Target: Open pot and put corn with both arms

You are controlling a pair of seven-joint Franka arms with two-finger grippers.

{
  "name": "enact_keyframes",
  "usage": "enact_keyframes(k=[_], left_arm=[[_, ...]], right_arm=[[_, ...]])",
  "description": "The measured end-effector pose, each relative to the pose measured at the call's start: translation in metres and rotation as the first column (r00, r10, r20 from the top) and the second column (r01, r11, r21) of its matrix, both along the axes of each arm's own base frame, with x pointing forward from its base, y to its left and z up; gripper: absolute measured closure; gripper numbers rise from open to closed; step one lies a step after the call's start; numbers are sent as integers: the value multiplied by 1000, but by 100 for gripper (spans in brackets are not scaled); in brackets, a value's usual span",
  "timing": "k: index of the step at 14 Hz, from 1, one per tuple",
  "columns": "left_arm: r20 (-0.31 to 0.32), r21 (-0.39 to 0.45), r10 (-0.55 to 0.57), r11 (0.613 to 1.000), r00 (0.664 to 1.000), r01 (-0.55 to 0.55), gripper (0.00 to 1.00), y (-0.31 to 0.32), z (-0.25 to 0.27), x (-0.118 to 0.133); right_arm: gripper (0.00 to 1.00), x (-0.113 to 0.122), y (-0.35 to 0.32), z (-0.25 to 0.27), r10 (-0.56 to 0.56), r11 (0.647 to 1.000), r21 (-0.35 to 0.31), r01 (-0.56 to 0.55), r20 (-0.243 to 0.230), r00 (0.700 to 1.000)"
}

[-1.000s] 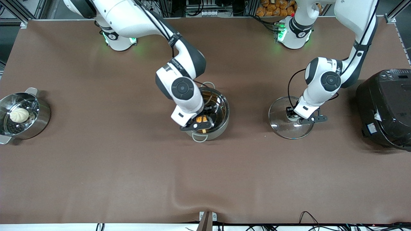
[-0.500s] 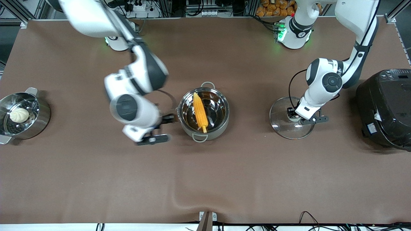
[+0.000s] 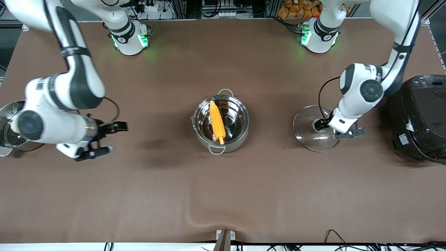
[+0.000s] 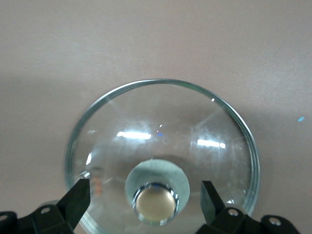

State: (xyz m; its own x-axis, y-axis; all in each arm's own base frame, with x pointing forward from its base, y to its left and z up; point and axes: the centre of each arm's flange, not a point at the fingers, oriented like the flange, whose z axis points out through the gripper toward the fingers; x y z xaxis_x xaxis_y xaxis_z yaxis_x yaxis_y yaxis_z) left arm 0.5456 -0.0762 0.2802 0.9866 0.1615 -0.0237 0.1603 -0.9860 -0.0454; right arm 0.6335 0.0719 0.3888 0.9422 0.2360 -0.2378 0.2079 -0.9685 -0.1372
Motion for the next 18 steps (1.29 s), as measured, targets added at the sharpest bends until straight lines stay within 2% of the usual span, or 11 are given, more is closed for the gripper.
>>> enact_keyframes(k=[1,3,8,11,15,18], left_arm=[[-30,12,8,1000,1000,-7,0,-1,28,12],[-65,28,19,999,998,-17,0,-3,90,33],[-75,37,23,999,997,-21,0,-9,176,48],[-87,42,37,999,996,-33,0,-6,215,51],[-95,65,43,997,995,-37,0,-1,238,50],[-67,83,29,996,997,-24,0,-5,249,52]], right_arm=[[0,-4,-10,1,-10,1000,-1,10,14,1000],[0,-18,-20,5,-18,1000,-18,19,76,997],[0,-52,-48,61,-43,998,-46,51,157,987],[0,-71,-81,119,-95,994,-47,103,152,984],[0,-82,-80,195,-87,994,-46,96,159,983],[0,-83,-78,216,-70,996,-44,79,178,982]])
